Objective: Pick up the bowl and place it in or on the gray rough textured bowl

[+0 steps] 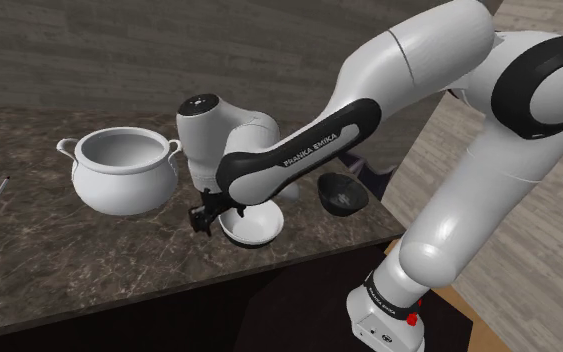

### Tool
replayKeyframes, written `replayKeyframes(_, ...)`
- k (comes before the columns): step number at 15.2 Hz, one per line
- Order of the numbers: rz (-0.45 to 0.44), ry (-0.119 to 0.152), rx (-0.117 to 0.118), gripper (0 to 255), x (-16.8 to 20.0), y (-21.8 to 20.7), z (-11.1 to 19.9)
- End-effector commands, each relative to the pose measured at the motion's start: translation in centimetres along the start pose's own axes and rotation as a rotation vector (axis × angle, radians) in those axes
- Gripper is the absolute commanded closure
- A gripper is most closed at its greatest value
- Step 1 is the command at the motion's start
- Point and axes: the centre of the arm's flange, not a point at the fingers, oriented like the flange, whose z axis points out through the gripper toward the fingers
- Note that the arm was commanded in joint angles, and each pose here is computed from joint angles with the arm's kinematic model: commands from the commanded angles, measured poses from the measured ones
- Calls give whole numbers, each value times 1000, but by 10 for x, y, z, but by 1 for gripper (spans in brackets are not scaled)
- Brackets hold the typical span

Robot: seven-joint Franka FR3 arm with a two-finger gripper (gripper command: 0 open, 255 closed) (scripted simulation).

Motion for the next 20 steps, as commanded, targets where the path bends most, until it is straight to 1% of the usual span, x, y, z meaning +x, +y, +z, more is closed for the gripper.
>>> replayKeyframes(1,1,1,-1,0,1,-3,10)
replayKeyframes(6,1,1,-1,0,1,-3,34)
replayKeyframes(13,1,1,-1,0,1,-3,34)
replayKeyframes(14,1,1,-1,255,1,-3,34)
replayKeyframes(20,1,1,-1,255,1,-3,34)
